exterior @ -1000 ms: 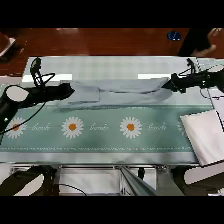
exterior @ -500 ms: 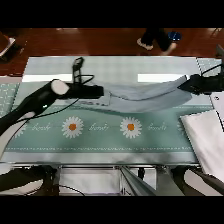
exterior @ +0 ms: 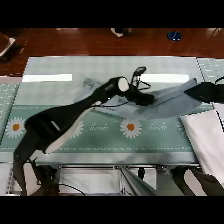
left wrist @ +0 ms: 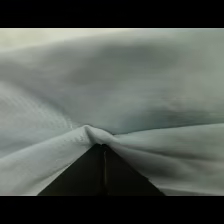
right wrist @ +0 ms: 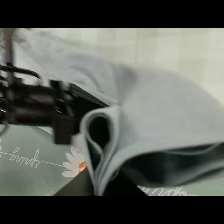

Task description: Fold the shirts.

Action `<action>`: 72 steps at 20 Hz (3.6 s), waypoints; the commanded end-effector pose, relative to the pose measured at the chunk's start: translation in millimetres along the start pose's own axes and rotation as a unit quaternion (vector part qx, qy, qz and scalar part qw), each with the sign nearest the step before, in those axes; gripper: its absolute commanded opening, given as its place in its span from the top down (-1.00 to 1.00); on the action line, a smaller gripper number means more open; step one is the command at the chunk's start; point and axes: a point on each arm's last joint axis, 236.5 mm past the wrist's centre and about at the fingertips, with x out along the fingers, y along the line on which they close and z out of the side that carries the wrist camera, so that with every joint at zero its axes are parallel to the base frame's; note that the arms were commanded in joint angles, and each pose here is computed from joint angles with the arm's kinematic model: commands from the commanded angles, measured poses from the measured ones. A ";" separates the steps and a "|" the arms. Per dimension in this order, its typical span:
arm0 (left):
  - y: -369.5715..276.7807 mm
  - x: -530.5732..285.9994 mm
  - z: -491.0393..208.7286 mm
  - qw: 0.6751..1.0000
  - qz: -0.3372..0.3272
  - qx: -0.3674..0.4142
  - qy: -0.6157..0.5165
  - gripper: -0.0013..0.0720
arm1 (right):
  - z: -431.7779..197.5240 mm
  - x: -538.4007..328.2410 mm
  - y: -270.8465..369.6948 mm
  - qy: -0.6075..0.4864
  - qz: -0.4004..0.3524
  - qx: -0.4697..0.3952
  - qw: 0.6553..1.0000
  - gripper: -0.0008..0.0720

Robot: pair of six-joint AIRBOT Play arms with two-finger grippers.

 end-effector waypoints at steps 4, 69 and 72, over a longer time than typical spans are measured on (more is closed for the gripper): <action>-51.6 38.8 -38.3 0.998 -0.028 0.018 0.051 0.92 | -2.5 -3.8 4.8 -0.002 0.003 0.002 1.000 0.89; 178.5 -323.4 -155.1 0.921 0.187 -0.237 -0.246 0.91 | -74.3 260.3 71.7 0.186 0.142 0.052 0.971 0.89; 178.6 -323.4 -155.2 0.921 0.187 -0.237 -0.246 0.91 | -12.5 230.3 97.1 0.169 0.130 -0.034 0.976 0.89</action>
